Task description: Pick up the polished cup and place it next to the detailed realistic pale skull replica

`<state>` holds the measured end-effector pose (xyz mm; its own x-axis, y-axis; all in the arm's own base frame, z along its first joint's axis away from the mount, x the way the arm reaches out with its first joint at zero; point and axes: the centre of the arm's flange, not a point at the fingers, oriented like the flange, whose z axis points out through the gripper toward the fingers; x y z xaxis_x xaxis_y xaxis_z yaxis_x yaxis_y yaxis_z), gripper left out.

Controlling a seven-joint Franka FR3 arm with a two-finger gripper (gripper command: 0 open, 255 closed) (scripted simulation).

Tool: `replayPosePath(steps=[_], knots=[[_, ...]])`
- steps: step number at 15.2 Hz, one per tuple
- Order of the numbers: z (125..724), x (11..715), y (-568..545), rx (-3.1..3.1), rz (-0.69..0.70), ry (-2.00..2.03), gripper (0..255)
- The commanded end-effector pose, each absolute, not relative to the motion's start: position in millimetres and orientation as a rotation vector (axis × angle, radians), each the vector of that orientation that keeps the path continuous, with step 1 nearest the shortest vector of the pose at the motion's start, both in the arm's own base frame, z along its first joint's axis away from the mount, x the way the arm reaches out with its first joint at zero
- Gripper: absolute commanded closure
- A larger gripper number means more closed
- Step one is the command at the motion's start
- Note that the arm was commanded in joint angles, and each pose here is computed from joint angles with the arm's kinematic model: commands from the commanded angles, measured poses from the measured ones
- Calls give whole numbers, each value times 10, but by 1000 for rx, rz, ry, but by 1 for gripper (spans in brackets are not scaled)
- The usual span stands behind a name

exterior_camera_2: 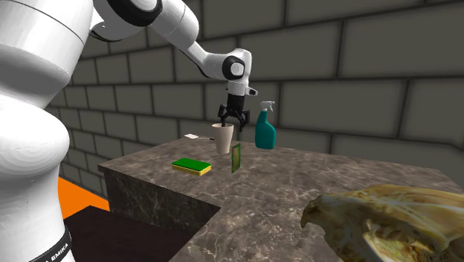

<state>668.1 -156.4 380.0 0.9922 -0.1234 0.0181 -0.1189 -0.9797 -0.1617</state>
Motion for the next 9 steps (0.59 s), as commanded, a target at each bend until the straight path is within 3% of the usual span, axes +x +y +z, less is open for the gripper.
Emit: replayPosePath(steps=[1, 9], knots=[[3691, 6676, -1546, -2975, -42, 182, 0], [3662, 6677, -1541, -2975, -42, 182, 0]])
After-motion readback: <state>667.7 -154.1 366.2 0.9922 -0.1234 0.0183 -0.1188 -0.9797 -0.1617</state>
